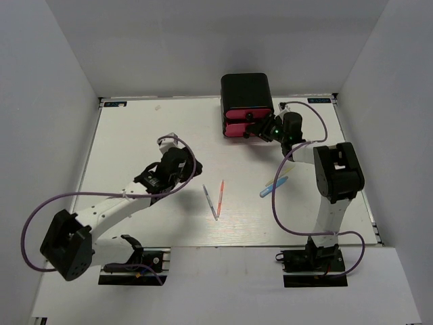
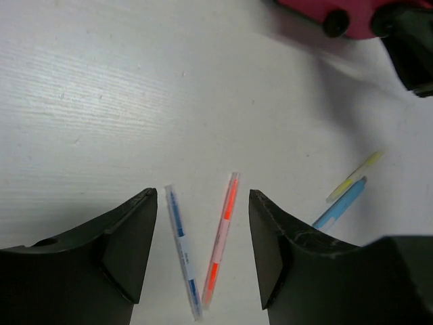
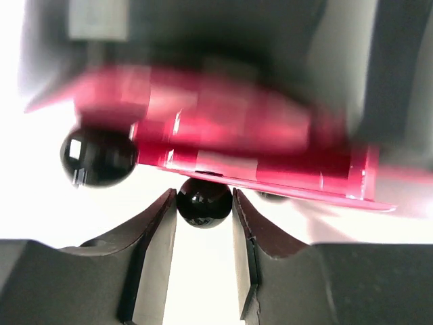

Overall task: Sort the stationery into containers
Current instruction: Open the drawer at the center of the board.

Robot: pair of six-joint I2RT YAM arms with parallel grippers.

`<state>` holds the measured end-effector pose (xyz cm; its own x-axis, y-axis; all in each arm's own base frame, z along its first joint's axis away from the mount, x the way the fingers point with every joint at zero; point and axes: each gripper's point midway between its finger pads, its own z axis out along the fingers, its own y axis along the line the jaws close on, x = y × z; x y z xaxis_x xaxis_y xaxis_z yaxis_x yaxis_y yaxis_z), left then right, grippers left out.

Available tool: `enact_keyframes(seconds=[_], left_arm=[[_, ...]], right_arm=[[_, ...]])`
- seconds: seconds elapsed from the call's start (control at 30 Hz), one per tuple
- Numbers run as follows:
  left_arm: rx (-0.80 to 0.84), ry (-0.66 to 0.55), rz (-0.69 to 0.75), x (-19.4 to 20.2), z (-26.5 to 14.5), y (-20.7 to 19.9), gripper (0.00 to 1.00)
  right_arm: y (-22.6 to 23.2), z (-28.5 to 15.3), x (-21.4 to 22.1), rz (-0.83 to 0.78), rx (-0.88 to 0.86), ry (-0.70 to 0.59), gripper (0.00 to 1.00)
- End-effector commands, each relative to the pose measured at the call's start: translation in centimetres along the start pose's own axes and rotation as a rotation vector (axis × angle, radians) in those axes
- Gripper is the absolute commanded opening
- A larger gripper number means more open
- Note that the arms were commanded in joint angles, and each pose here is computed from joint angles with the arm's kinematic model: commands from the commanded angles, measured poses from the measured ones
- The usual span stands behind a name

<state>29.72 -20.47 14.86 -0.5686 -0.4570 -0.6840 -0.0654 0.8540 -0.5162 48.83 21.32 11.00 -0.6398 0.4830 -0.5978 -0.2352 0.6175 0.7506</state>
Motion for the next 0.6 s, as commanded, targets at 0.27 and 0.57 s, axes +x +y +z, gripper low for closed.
enact_keyframes(seconds=[0.27, 0.57], left_arm=[[-0.027, 0.199, -0.044, 3.9, 1.4, -1.0, 0.7], [-0.133, 0.311, -0.038, 6.7, 3.2, 0.4, 0.7]], right_arm=[[1.5, -4.4, 2.2, 0.001, -0.027, 0.018, 0.38], [2.4, -5.5, 2.2, -0.046, -0.038, 0.044, 0.75]])
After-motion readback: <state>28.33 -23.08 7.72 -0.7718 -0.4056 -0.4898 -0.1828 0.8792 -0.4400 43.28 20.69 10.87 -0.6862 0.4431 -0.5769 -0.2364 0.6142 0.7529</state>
